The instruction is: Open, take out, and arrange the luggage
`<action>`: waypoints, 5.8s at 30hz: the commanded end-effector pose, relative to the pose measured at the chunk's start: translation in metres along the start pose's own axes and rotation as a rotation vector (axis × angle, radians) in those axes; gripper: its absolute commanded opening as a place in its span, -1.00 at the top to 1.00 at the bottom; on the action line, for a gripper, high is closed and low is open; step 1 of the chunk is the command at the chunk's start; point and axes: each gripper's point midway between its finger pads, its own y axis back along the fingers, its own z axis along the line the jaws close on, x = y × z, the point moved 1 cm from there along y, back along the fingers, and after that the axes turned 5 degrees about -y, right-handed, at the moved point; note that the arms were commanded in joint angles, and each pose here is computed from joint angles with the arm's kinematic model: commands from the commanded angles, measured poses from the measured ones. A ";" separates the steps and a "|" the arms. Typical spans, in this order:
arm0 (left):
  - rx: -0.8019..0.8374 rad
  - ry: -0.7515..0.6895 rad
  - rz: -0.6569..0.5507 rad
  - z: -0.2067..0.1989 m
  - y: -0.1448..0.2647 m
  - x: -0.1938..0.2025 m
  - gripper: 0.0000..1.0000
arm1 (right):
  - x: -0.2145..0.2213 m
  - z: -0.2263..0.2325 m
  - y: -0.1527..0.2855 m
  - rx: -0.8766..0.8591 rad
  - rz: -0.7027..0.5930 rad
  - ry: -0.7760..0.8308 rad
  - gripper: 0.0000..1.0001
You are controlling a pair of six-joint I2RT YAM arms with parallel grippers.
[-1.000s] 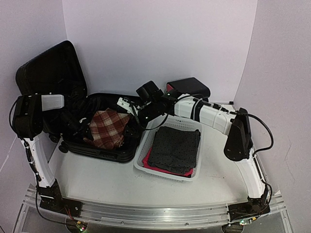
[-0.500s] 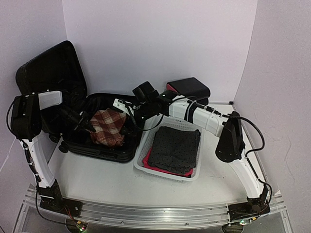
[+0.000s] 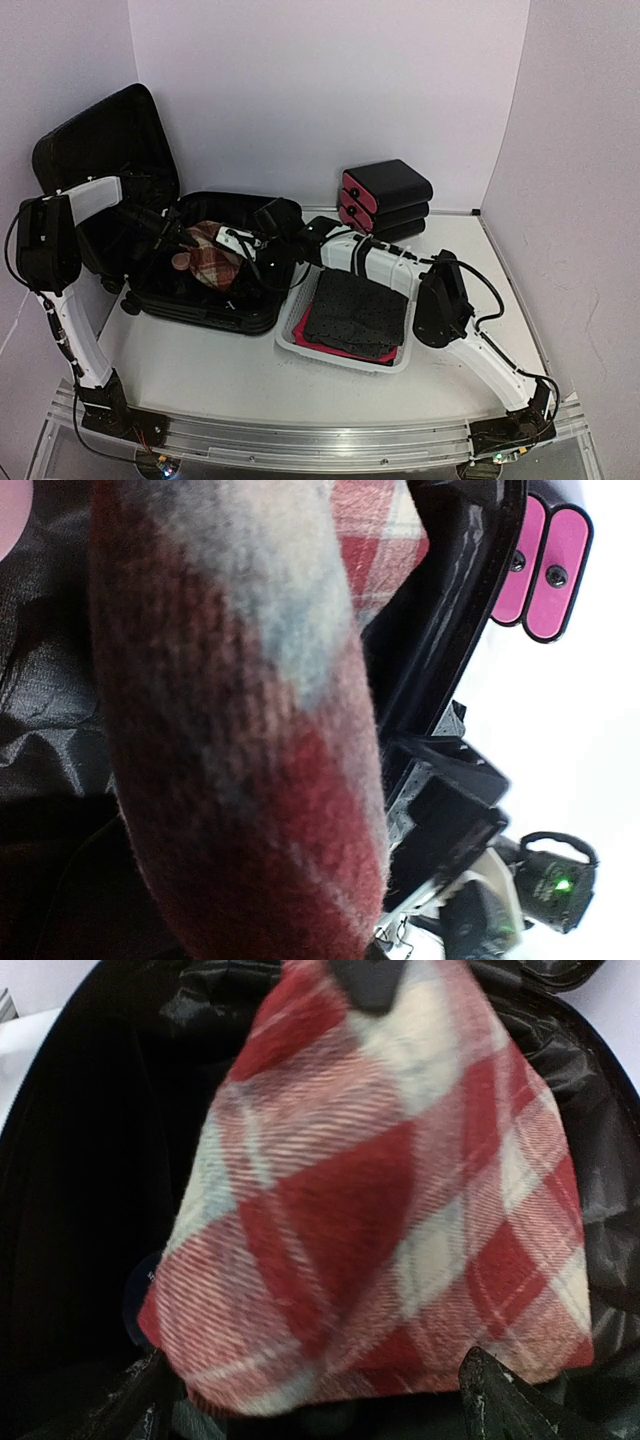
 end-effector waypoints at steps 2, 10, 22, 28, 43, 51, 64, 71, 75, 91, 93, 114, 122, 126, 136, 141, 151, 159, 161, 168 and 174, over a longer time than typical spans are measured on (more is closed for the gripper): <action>0.081 -0.104 -0.096 -0.037 0.023 -0.009 1.00 | -0.040 -0.004 0.002 0.072 -0.122 0.051 -0.97; 0.030 -0.103 -0.129 -0.024 0.020 -0.016 1.00 | -0.039 -0.003 0.010 0.094 -0.109 -0.065 -0.97; 0.021 -0.056 -0.225 -0.014 0.006 -0.067 1.00 | -0.060 0.000 0.093 0.130 -0.097 -0.187 -0.96; 0.023 -0.051 -0.253 -0.011 -0.003 -0.095 1.00 | -0.058 0.012 0.137 0.122 -0.078 -0.214 -0.96; -0.322 -0.150 -0.330 0.042 0.022 -0.056 0.21 | -0.037 0.020 0.188 0.180 -0.018 -0.190 -0.97; -0.349 -0.040 -0.396 0.038 0.044 -0.002 -0.46 | -0.034 0.024 0.180 0.143 -0.009 -0.181 -0.96; -0.322 0.358 -0.359 0.041 -0.012 0.000 -0.21 | -0.021 0.030 0.186 0.141 0.021 -0.169 -0.96; -0.407 0.430 -0.465 0.080 -0.015 -0.019 -0.35 | -0.014 0.027 0.200 0.186 0.037 -0.147 -0.96; -0.347 0.401 -0.489 0.081 -0.024 -0.033 -0.48 | -0.008 0.026 0.202 0.205 0.052 -0.147 -0.97; -0.338 0.404 -0.561 0.100 -0.034 -0.046 -0.70 | -0.003 0.026 0.200 0.204 0.064 -0.142 -0.97; -0.362 0.428 -0.574 0.104 -0.031 -0.043 -0.71 | -0.003 0.025 0.201 0.209 0.065 -0.141 -0.96; -0.425 0.448 -0.563 0.102 -0.031 -0.047 0.21 | 0.000 0.025 0.203 0.214 0.068 -0.151 -0.97; -0.361 0.440 -0.573 0.075 -0.026 -0.046 0.57 | 0.002 0.027 0.202 0.204 0.072 -0.149 -0.96; -0.354 0.440 -0.577 0.069 -0.020 -0.042 0.62 | 0.002 0.027 0.203 0.204 0.070 -0.147 -0.96; -0.332 0.429 -0.593 0.044 0.000 -0.030 0.51 | 0.002 0.028 0.203 0.201 0.065 -0.142 -0.97; -0.323 0.445 -0.586 0.040 0.002 -0.028 0.55 | 0.001 0.028 0.202 0.197 0.062 -0.136 -0.97; -0.258 0.456 -0.606 0.016 0.015 -0.029 0.99 | -0.001 0.024 0.207 0.228 0.058 -0.147 -0.96; -0.189 0.502 -0.647 -0.013 0.043 -0.016 1.00 | -0.001 0.009 0.220 0.256 0.030 -0.241 -0.96; -0.166 0.509 -0.654 -0.022 0.049 -0.012 1.00 | 0.000 0.002 0.225 0.273 0.020 -0.272 -0.97; -0.053 0.486 -0.689 -0.066 0.079 -0.005 1.00 | 0.009 -0.019 0.243 0.320 -0.001 -0.370 -0.97; 0.066 0.434 -0.695 -0.117 0.100 0.001 1.00 | 0.033 -0.039 0.266 0.405 0.009 -0.451 -0.97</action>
